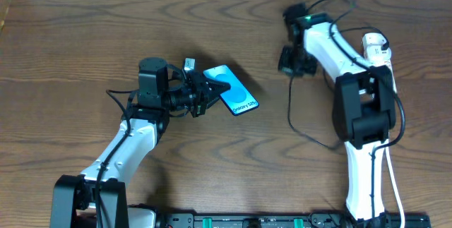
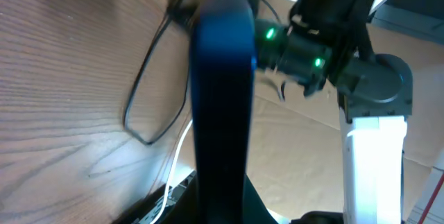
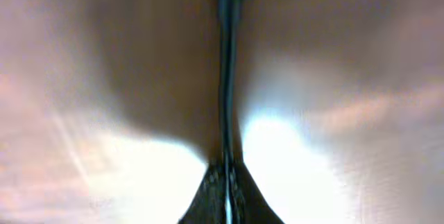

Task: Plug charger to phone and switch on socket
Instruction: 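Lower the right gripper and grasp the black USB-C cable near its plug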

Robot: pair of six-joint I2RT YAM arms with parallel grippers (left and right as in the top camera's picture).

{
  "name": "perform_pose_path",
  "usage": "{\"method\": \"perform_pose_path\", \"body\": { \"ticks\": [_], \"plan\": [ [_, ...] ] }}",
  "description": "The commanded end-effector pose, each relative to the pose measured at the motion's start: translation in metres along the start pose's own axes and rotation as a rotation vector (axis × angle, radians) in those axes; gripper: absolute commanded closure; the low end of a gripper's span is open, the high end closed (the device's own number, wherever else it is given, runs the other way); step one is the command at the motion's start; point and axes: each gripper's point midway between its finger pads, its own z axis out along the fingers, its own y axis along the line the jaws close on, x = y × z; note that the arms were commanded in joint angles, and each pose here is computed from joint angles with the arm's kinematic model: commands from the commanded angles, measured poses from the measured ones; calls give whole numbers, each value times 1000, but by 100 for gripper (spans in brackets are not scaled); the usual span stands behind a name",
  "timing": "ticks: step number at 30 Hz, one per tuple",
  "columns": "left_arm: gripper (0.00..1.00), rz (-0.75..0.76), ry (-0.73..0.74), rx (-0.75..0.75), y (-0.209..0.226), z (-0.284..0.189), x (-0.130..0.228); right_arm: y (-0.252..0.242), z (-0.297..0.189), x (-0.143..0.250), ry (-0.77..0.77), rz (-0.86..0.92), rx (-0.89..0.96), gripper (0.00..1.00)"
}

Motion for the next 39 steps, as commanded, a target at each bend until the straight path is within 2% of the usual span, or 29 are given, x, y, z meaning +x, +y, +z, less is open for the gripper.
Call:
{"method": "perform_pose_path", "body": {
  "ticks": [1, 3, 6, 8, 9, 11, 15, 23, 33, 37, 39],
  "plan": [
    [93, 52, 8, 22, -12, -1, 1, -1, 26, 50, 163, -146, 71, 99],
    [92, 52, 9, 22, -12, -1, 1, -1, 34, 65, 194, -169, 101, 97],
    [93, 53, 9, 22, -13, -1, 1, 2, 41, 67, 165, -182, 126, 82],
    [93, 52, 10, 22, -12, -1, 1, 6, 43, 61, 131, -190, 126, 57],
    [93, 52, 10, 22, -13, -1, 1, 7, 43, 57, 111, -193, 126, 48],
    [92, 52, 10, 22, -13, -1, 1, 8, 44, 47, 63, -194, 133, 43],
    [92, 52, 10, 22, -12, -1, 1, -4, 42, 29, -29, -134, 218, 39],
    [93, 52, 8, 22, -12, -1, 1, -2, 42, 21, -68, -114, 216, 47],
    [93, 53, 9, 22, -13, -1, 1, -4, 42, 23, -58, -101, 223, 77],
    [93, 52, 9, 21, -12, -1, 1, -3, 43, 26, -45, -102, 213, 99],
    [93, 43, 11, 16, -11, -1, 1, 2, 44, 29, -24, -97, 180, 99]
  ]
}}
